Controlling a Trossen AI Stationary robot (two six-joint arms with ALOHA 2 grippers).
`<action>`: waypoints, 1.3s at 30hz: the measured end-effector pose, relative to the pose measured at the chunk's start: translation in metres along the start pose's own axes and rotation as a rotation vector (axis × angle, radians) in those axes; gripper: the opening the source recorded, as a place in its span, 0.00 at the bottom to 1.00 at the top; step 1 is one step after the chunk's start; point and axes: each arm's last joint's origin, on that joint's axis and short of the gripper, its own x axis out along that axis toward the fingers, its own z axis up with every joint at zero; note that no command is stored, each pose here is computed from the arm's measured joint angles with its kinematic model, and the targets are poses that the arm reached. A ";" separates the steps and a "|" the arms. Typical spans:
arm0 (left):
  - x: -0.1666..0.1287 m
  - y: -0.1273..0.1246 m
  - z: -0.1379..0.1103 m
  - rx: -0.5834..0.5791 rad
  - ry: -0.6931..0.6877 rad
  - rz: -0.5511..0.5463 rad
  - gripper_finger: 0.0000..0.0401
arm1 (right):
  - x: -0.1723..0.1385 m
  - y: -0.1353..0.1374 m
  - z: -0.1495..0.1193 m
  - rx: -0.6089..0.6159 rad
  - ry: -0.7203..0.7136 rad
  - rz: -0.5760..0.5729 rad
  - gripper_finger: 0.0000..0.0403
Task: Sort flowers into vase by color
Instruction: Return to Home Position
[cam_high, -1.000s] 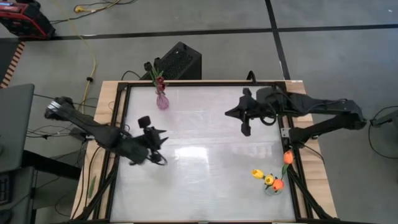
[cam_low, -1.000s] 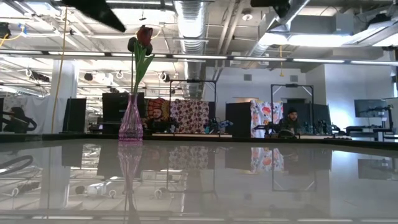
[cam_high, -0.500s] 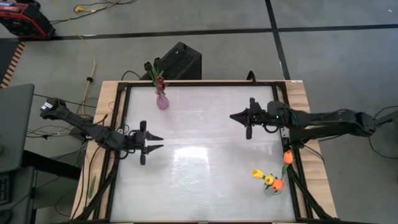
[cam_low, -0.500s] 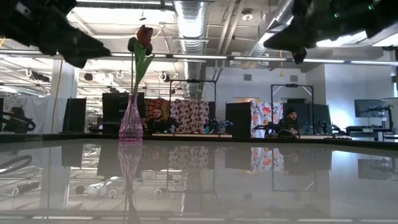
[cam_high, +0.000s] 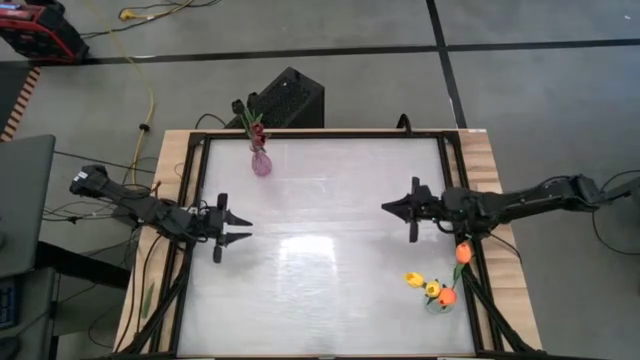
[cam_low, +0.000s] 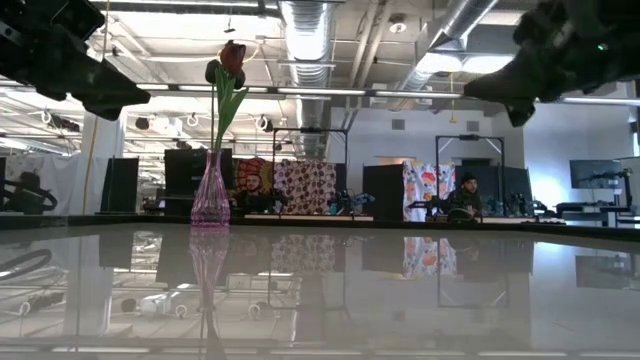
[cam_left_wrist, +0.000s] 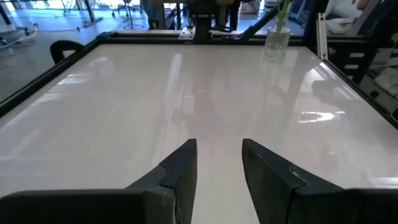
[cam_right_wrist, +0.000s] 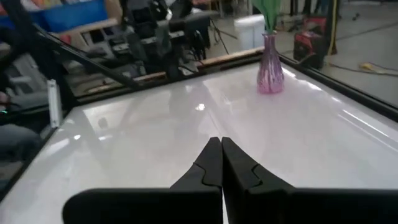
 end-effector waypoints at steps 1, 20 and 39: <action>-0.002 0.001 0.000 -0.001 -0.001 0.000 0.29 | -0.004 -0.002 -0.003 0.002 -0.011 0.004 0.05; -0.007 0.007 -0.025 -0.044 -0.066 -0.014 0.29 | -0.025 -0.047 -0.038 0.057 -0.091 0.041 0.05; -0.017 -0.001 -0.021 0.015 -0.139 -0.414 0.26 | -0.026 -0.058 -0.046 -0.030 -0.008 -0.041 0.08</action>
